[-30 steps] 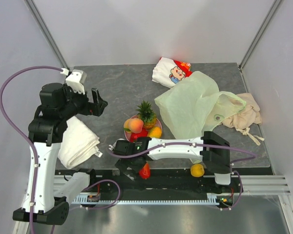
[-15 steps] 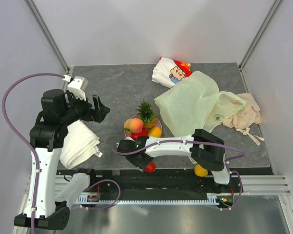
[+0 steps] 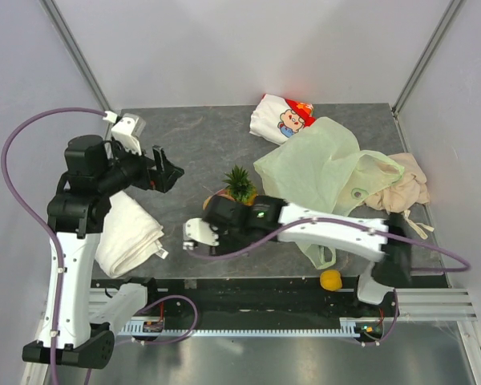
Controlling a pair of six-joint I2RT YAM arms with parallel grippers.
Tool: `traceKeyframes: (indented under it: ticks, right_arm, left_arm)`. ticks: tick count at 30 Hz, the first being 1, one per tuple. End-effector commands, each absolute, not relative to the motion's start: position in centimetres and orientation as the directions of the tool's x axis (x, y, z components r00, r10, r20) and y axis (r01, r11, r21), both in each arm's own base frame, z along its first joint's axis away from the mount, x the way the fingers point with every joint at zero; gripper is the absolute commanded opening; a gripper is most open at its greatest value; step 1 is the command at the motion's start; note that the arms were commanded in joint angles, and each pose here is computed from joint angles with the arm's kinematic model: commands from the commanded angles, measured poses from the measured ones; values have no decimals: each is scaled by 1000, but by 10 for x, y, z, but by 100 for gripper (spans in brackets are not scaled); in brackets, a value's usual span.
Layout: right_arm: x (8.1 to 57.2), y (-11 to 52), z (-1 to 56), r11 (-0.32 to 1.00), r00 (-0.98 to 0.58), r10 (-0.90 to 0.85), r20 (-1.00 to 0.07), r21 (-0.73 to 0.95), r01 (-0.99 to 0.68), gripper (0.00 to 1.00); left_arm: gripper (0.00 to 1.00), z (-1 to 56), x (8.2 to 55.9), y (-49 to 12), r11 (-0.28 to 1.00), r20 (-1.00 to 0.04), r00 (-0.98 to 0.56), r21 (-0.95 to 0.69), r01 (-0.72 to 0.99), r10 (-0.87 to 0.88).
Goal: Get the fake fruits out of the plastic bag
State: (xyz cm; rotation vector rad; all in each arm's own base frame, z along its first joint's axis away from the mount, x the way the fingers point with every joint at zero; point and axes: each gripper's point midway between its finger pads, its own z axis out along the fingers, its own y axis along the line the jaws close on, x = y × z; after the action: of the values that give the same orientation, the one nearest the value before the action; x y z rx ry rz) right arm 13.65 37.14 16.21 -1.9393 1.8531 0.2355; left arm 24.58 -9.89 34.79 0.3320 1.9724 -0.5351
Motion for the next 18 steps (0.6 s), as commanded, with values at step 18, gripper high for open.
traceKeyframes:
  ticks: [18]
  right_arm:
    - [266,320,178,-728,885,-463,-34,-556,-402,26]
  left_arm:
    - [99,365,292,-81,868,-916,-400,-221,445,-28]
